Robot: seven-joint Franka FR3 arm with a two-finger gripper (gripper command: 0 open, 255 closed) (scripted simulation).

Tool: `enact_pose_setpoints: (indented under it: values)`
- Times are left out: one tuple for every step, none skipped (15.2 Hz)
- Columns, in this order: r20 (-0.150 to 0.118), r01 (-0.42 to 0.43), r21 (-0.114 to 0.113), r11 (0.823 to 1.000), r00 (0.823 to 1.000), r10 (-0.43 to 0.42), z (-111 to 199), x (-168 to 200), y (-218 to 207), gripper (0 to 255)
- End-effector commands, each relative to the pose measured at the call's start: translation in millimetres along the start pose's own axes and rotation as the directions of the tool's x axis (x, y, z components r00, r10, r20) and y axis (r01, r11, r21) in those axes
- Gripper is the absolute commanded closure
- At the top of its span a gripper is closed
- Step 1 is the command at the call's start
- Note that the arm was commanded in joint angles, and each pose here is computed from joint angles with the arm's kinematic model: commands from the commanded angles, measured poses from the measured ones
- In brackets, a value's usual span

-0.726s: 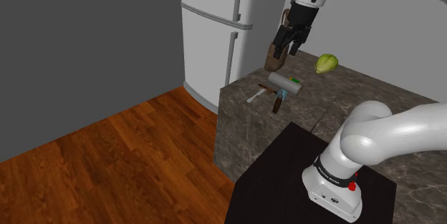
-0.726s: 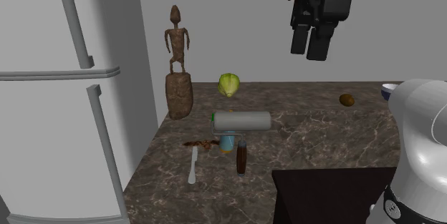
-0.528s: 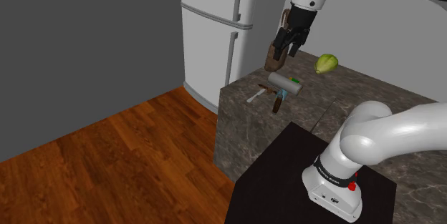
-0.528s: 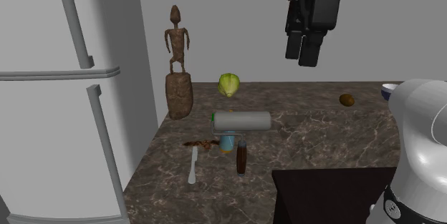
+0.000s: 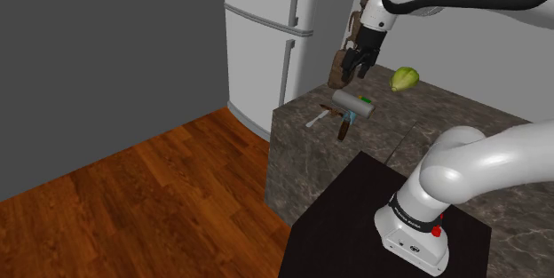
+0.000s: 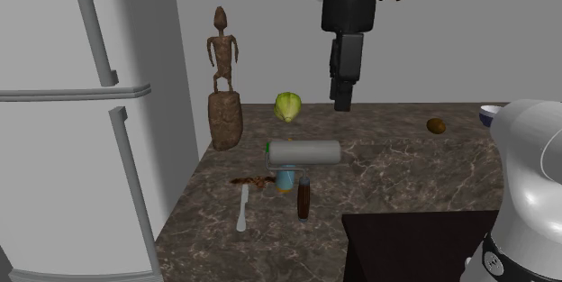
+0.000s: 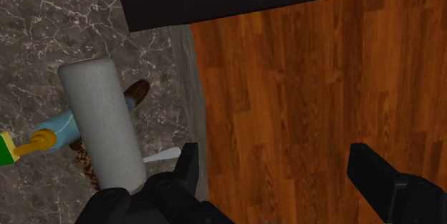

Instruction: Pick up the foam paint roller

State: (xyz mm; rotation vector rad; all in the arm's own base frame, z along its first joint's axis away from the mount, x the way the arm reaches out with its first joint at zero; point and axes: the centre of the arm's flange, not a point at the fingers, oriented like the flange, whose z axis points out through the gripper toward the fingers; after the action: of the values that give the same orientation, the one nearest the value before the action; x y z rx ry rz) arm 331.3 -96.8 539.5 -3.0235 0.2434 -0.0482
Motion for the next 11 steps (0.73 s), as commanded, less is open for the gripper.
enact_pose_setpoints:
  values:
    - [0.005, -0.001, 0.008, 1.0, 1.0, 0.001, 13.7, 6.9, 25.6, 0]
    - [0.008, -0.002, 0.011, 1.0, 1.0, 0.002, 20.8, 11.1, 36.8, 0]
    - [0.011, -0.003, 0.015, 1.0, 1.0, 0.003, 27.9, 15.2, 47.9, 0]
    - [0.014, -0.004, 0.019, 1.0, 1.0, 0.004, 35.0, 19.4, 58.9, 0]
    - [0.017, -0.006, 0.023, 1.0, 1.0, 0.005, 42.2, 23.5, 70.0, 0]
    - [0.02, -0.007, 0.027, 1.0, 1.0, 0.006, 49.5, 27.5, 81.0, 0]
    - [0.023, -0.008, 0.03, 1.0, 1.0, 0.007, 56.8, 31.5, 92.0, 0]
    - [0.026, -0.009, 0.034, 0.999, 1.0, 0.008, 64.2, 35.5, 103.0, 0]
    - [0.029, -0.01, 0.038, 0.999, 1.0, 0.009, 71.6, 39.5, 114.0, 0]
    - [0.032, -0.011, 0.042, 0.999, 0.999, 0.01, 79.1, 43.4, 124.9, 0]
    - [0.035, -0.012, 0.046, 0.999, 0.999, 0.011, 86.6, 47.3, 135.8, 0]
